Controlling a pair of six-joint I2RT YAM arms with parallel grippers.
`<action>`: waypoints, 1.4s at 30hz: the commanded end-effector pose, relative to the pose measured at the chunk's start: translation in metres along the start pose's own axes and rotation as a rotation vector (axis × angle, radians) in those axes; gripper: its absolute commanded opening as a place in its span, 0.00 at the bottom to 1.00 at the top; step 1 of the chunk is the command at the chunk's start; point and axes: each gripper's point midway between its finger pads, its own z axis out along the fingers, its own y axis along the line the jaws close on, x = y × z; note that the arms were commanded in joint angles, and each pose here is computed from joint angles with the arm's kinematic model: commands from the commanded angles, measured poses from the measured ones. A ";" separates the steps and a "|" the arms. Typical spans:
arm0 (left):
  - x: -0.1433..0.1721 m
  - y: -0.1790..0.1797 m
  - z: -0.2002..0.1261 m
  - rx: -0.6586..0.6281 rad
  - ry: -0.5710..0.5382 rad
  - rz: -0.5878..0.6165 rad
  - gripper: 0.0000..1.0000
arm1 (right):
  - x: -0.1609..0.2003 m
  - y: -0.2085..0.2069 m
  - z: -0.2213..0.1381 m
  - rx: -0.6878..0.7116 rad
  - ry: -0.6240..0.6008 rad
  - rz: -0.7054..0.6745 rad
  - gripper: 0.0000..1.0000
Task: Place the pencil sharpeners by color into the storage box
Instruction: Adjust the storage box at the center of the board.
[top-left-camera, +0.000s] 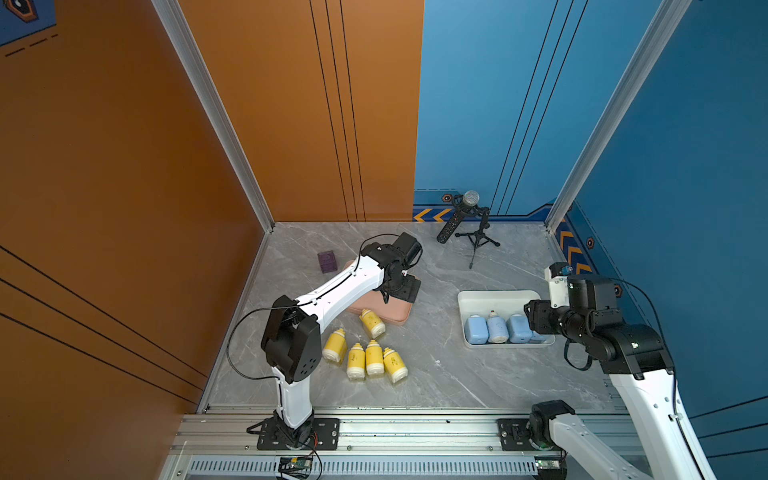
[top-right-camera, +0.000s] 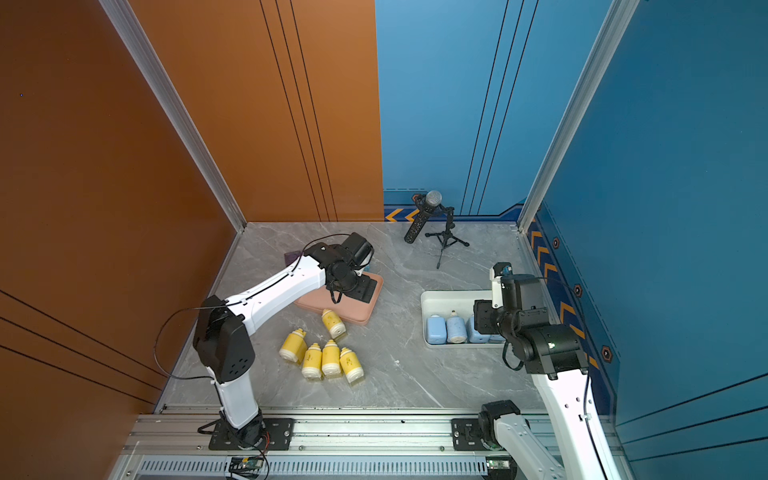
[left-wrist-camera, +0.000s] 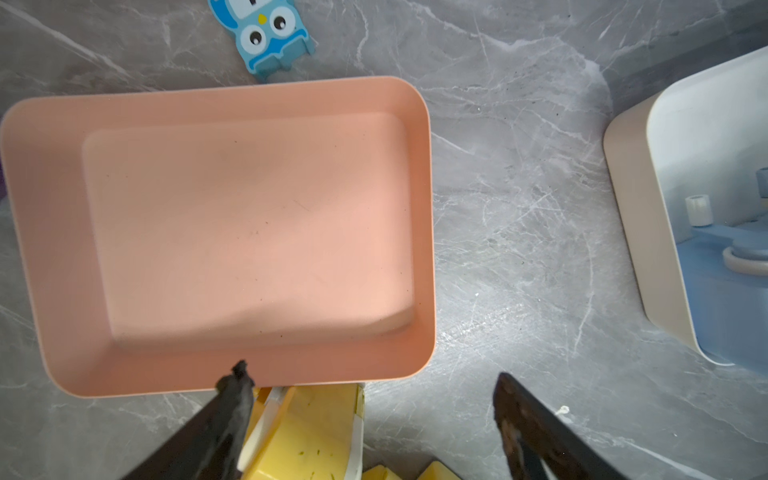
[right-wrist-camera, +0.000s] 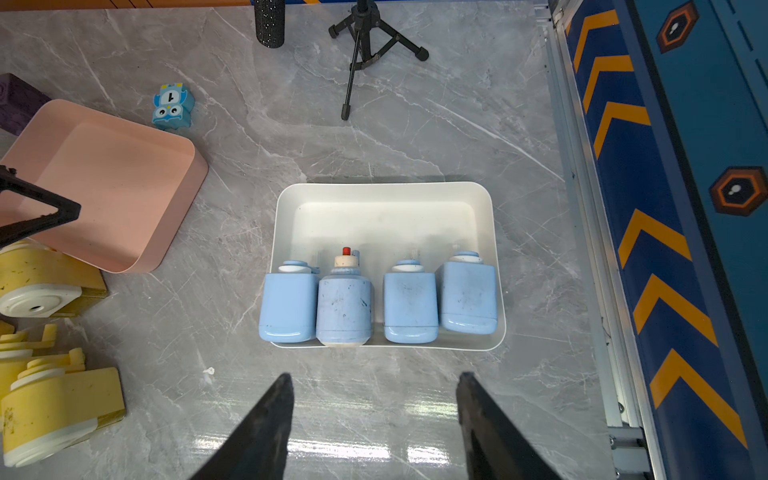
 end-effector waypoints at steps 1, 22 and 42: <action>0.013 -0.007 0.009 -0.001 0.092 0.019 0.88 | 0.007 0.005 -0.004 -0.025 0.014 -0.004 0.64; 0.053 -0.041 0.067 0.046 0.316 0.008 0.60 | 0.003 0.007 -0.009 -0.025 -0.006 -0.023 0.64; 0.047 -0.051 0.094 0.017 0.334 -0.066 0.17 | 0.005 0.009 -0.016 -0.037 -0.032 -0.032 0.64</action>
